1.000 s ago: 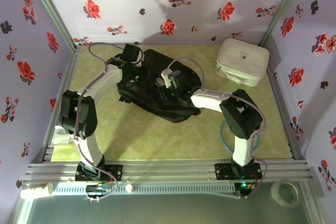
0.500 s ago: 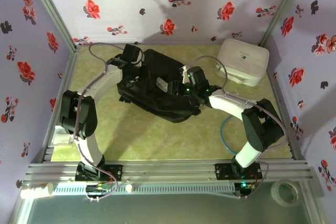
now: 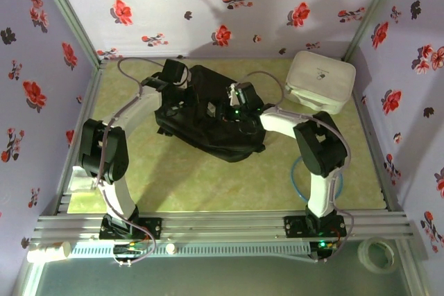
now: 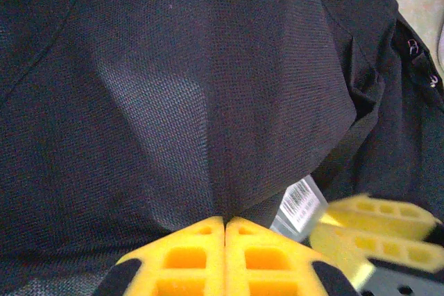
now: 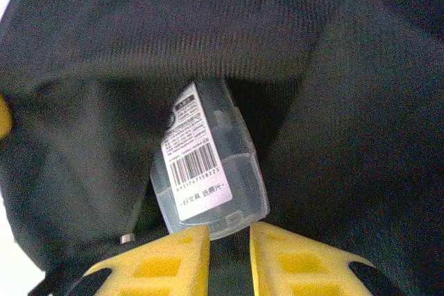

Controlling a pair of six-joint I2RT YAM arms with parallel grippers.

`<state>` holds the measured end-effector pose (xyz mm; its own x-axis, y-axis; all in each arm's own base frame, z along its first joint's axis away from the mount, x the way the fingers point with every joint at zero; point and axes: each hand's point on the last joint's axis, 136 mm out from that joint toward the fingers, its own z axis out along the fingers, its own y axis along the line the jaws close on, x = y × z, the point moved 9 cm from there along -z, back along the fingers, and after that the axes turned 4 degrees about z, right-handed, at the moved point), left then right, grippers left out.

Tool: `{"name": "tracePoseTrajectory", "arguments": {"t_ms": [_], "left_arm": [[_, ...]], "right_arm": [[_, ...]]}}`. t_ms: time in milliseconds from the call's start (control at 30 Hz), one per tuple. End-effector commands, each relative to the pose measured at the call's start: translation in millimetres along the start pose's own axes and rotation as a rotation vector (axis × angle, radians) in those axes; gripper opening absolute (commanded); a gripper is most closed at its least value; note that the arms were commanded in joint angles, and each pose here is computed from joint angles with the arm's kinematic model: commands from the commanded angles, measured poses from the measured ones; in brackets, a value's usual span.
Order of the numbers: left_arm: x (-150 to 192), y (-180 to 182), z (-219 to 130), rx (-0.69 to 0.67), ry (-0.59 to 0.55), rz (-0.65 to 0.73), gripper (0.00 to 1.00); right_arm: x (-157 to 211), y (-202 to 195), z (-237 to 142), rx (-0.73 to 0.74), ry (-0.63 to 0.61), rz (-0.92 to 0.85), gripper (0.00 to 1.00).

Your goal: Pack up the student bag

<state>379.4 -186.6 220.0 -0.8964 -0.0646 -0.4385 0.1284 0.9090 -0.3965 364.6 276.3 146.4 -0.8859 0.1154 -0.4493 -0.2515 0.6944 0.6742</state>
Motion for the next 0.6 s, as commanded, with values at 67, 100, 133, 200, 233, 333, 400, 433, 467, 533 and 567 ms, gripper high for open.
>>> {"name": "tracePoseTrajectory", "arguments": {"t_ms": [67, 100, 133, 200, 233, 333, 400, 433, 467, 533, 567], "left_arm": [[9.4, 2.8, 4.3, 0.020, 0.063, -0.004, 0.00], [10.0, 3.3, 5.6, 0.018, 0.068, -0.005, 0.00], [10.2, 3.1, 6.3, 0.018, 0.069, -0.004, 0.00], [9.5, 3.0, 6.4, 0.020, 0.068, -0.003, 0.00], [9.0, 2.6, 6.9, 0.021, 0.066, -0.003, 0.00], [7.6, 2.4, 7.8, 0.022, 0.063, -0.003, 0.00], [7.4, 2.1, 8.5, 0.023, 0.063, -0.003, 0.00], [7.1, 3.1, 8.6, 0.021, 0.063, -0.005, 0.00], [6.6, 3.1, 8.6, 0.021, 0.062, -0.005, 0.00], [6.0, 4.4, 7.2, 0.019, 0.060, -0.010, 0.00], [5.6, 5.2, 6.1, 0.019, 0.058, -0.012, 0.00]], "right_arm": [[-22.8, 22.2, 16.8, -0.152, -0.066, 0.039, 0.22], [-23.0, 24.6, 18.5, -0.162, -0.060, 0.038, 0.21], [-21.9, 25.6, 19.8, -0.163, -0.053, 0.038, 0.21], [-17.1, 27.0, 24.9, -0.167, -0.030, 0.032, 0.20], [-15.0, 27.4, 27.2, -0.172, -0.018, 0.034, 0.19], [-8.1, 29.1, 33.9, -0.203, 0.013, 0.047, 0.17], [-6.4, 34.2, 33.2, -0.244, 0.019, 0.048, 0.15], [-7.0, 36.1, 30.6, -0.250, 0.015, 0.049, 0.16], [-8.3, 36.3, 26.3, -0.241, 0.003, 0.050, 0.17], [-11.5, 35.1, 11.9, -0.212, -0.036, 0.053, 0.21], [-13.8, 33.3, 1.0, -0.193, -0.064, 0.054, 0.27]]}}
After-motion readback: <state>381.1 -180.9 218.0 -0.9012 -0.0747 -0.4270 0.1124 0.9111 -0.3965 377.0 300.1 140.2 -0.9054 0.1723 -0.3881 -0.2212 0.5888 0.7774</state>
